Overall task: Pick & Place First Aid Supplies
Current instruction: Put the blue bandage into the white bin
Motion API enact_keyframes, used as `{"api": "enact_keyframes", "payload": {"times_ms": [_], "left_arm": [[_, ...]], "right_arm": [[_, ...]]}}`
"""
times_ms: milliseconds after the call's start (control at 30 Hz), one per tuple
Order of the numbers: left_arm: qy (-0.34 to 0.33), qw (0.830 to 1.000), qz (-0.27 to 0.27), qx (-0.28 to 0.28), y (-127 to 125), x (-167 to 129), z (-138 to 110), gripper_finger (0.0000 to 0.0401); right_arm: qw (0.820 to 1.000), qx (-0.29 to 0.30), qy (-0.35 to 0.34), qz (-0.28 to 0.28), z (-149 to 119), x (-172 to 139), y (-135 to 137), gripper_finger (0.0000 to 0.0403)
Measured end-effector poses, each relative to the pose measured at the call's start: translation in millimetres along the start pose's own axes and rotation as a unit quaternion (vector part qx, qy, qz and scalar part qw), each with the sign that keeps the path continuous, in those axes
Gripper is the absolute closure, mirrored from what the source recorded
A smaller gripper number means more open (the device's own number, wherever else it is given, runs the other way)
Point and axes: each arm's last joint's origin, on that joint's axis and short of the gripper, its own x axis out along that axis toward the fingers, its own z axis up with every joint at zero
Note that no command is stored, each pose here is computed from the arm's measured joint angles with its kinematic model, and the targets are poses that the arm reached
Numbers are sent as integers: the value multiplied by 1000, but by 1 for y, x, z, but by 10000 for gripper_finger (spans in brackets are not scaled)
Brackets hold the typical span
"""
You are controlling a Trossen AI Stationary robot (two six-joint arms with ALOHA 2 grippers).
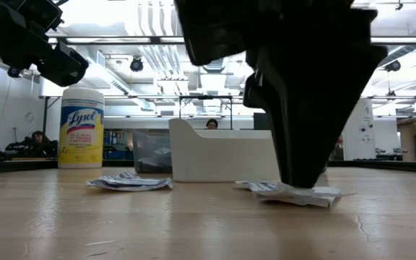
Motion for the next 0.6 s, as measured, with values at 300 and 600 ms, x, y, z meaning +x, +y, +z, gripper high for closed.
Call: {"api": "enact_keyframes", "payload": {"times_ms": [300,600], "left_arm": [[0,1000,0,-1,0,0,0,204],[0,1000,0,0,0,0,0,204]], "right_arm": [[1000,-2,17,-7,-2,16,2,308],[1000,-3,8,-11,1,12,3,330]]}}
